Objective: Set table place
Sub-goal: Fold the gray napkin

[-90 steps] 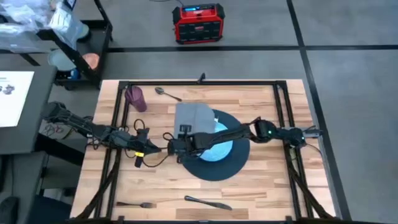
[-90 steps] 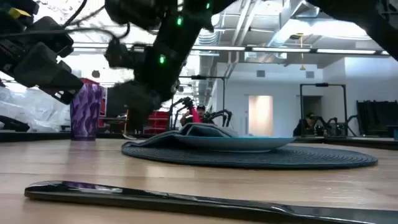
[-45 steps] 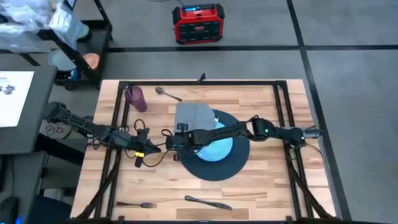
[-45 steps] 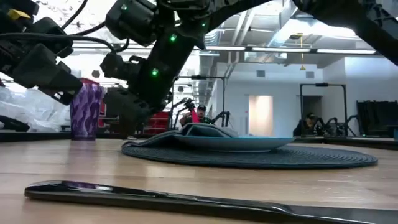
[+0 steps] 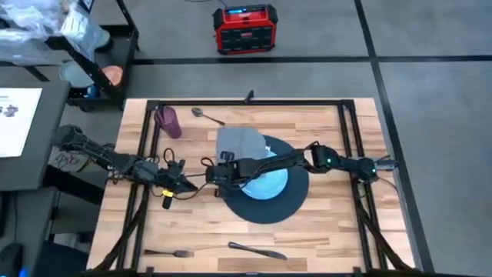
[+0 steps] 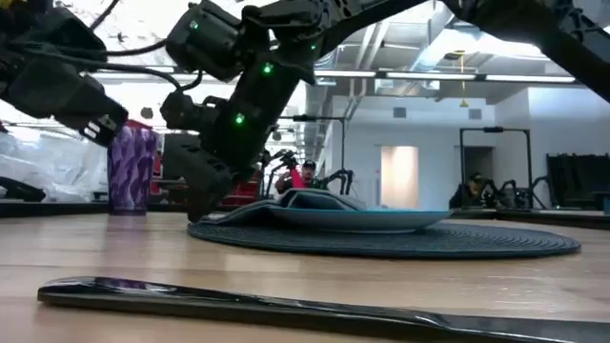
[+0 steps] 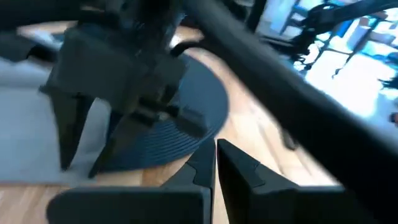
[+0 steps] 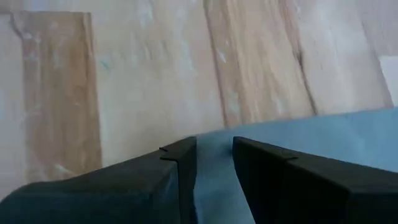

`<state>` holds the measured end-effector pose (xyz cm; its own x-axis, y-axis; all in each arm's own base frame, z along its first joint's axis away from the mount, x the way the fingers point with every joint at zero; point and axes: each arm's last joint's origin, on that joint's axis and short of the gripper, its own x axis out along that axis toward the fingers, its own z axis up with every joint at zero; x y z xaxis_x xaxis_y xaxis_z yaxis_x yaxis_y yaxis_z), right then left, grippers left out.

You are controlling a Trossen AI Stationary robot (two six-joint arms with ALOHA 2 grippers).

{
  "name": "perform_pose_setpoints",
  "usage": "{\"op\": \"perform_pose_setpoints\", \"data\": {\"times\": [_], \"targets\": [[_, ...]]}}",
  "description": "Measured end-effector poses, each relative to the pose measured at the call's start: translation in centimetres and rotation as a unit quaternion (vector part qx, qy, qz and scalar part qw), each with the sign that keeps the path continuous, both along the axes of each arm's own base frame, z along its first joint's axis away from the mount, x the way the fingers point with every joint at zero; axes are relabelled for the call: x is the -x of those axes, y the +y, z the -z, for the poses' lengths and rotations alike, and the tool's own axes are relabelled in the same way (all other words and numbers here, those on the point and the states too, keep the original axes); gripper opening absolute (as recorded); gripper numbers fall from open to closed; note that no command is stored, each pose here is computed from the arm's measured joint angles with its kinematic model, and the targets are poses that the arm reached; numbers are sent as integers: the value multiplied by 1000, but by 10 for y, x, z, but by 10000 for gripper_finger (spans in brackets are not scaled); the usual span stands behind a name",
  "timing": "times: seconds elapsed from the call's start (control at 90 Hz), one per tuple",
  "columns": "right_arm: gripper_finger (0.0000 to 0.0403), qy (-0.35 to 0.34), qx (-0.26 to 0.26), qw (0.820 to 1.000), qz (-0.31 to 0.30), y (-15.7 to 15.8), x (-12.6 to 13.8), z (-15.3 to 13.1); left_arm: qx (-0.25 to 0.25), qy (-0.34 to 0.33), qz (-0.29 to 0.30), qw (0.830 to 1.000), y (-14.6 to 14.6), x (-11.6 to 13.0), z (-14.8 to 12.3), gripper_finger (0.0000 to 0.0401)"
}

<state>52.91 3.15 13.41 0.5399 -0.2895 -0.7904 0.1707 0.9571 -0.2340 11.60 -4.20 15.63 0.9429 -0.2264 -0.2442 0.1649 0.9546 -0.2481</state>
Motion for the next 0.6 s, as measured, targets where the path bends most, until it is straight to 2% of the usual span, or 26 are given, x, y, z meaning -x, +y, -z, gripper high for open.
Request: {"op": "perform_pose_setpoints", "data": {"times": [0.222,0.411,0.6], "targets": [[93,3,-3,1000,-3,3,1,0,1,-29,29,999,-4,5,-6,0],[93,10,-12,1000,-9,4,2,1,10,-59,80,995,-8,9,-13,0],[91,7,-12,1000,-5,-2,1,1,14,-69,83,994,-8,10,-15,0]]}}
